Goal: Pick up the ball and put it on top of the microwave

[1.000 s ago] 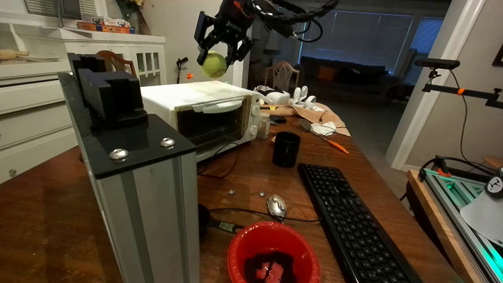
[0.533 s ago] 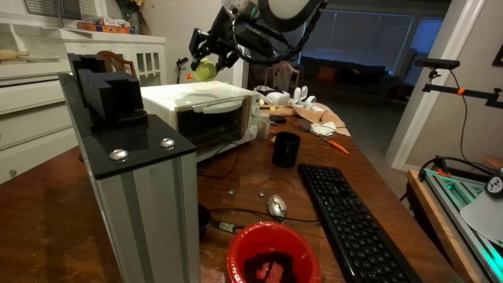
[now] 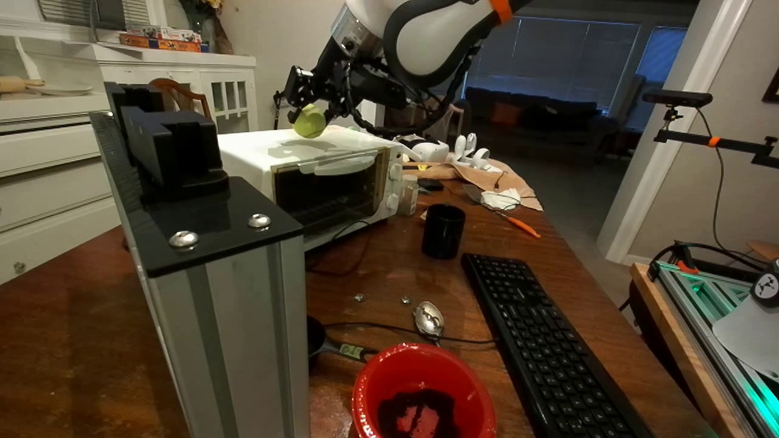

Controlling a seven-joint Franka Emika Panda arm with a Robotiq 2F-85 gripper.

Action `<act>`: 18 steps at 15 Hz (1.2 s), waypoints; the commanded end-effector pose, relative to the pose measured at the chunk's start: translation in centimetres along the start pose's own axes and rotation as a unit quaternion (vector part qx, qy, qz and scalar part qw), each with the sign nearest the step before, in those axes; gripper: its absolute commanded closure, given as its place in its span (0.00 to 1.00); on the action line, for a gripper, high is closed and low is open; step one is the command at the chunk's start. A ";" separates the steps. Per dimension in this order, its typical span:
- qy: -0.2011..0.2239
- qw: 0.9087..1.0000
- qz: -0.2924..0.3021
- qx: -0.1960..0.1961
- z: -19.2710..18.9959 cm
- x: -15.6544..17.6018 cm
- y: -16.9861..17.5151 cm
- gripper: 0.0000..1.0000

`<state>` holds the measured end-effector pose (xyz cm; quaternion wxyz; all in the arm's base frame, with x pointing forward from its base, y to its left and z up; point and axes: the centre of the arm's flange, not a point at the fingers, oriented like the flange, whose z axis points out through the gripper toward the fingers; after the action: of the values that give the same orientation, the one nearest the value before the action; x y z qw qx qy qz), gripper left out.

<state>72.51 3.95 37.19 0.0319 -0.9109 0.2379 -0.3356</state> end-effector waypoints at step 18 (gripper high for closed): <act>0.021 1.000 -0.013 -0.020 0.4 -0.1 -1.7 0.00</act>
<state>73.54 4.77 36.51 0.0084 -0.9104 0.2242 -0.3477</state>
